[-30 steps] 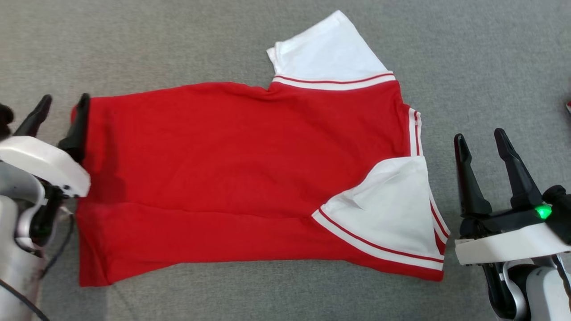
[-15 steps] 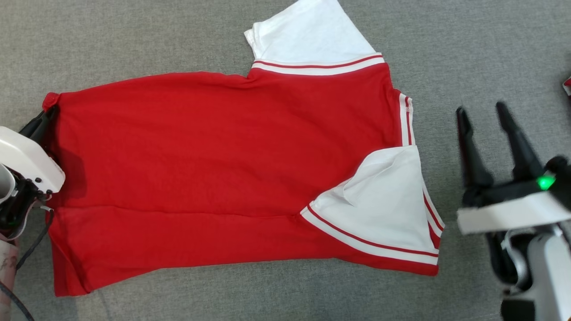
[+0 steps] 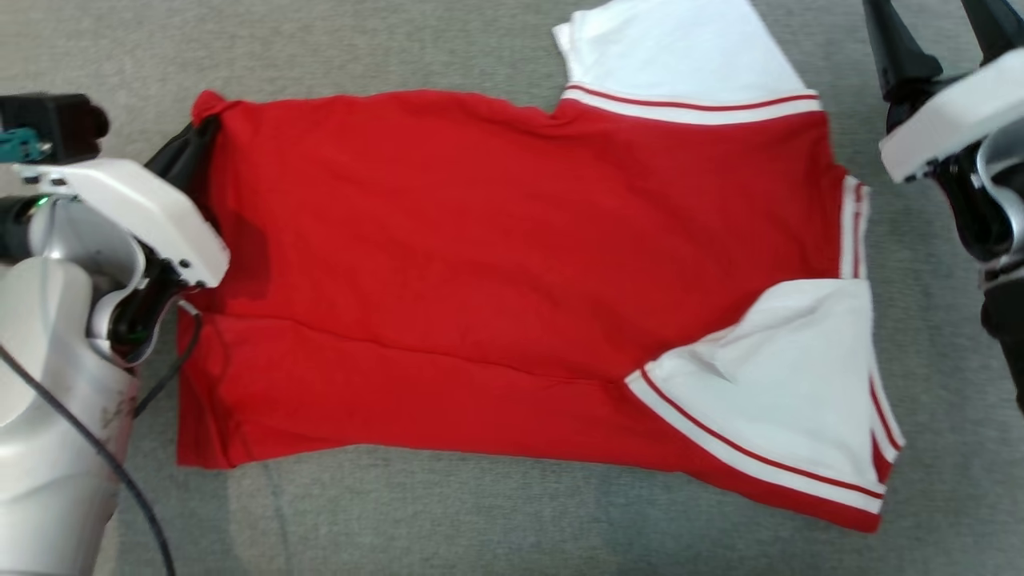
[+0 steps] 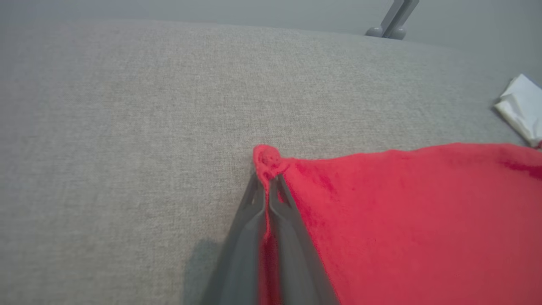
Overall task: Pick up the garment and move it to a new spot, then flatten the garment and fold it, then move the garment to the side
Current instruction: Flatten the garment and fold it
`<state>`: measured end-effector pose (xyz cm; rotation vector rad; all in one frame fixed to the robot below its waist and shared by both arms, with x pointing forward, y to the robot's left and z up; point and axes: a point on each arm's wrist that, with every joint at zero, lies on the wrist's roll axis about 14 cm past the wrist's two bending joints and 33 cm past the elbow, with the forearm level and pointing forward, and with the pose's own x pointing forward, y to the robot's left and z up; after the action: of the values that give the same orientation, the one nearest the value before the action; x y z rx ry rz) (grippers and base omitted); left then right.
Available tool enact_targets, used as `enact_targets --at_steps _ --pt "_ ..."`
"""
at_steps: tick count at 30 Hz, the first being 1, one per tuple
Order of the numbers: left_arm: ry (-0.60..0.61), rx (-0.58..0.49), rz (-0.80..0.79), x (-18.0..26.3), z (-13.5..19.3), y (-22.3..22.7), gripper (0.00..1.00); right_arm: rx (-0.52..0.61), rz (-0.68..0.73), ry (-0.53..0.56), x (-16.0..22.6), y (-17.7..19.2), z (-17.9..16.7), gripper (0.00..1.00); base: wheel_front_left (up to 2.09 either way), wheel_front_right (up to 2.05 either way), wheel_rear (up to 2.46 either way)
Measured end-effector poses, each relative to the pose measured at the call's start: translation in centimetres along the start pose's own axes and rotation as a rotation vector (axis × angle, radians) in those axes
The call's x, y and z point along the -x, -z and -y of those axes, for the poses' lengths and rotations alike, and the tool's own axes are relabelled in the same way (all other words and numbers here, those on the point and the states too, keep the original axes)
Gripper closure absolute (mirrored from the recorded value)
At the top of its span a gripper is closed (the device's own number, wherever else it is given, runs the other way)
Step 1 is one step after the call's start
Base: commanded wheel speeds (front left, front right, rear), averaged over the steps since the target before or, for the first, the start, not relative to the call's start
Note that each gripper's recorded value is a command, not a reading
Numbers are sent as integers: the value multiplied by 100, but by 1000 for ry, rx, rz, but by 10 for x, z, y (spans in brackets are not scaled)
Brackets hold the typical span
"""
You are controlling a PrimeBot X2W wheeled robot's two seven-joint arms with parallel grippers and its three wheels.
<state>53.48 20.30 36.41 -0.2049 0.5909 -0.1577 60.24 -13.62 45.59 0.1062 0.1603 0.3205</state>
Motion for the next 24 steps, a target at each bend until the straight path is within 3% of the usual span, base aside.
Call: enact_targets --at_steps 11,12,14,19,24 --pt "-16 -16 3 -6 -6 4 100 23 -302 -178 -76 70 -52 0 0 0 0" --pt "-19 -18 4 -7 -7 4 100 23 -322 -184 -79 75 -54 13 0 0 0" --pt "-26 -20 5 -7 -10 4 100 26 -367 -196 -83 84 -57 100 0 0 0" --pt "-28 -19 20 -8 -13 2 100 16 -388 -217 -86 84 -62 100 0 0 0" --pt "-36 -21 39 -5 -18 -4 100 11 -304 -202 -86 59 -49 100 0 0 0"
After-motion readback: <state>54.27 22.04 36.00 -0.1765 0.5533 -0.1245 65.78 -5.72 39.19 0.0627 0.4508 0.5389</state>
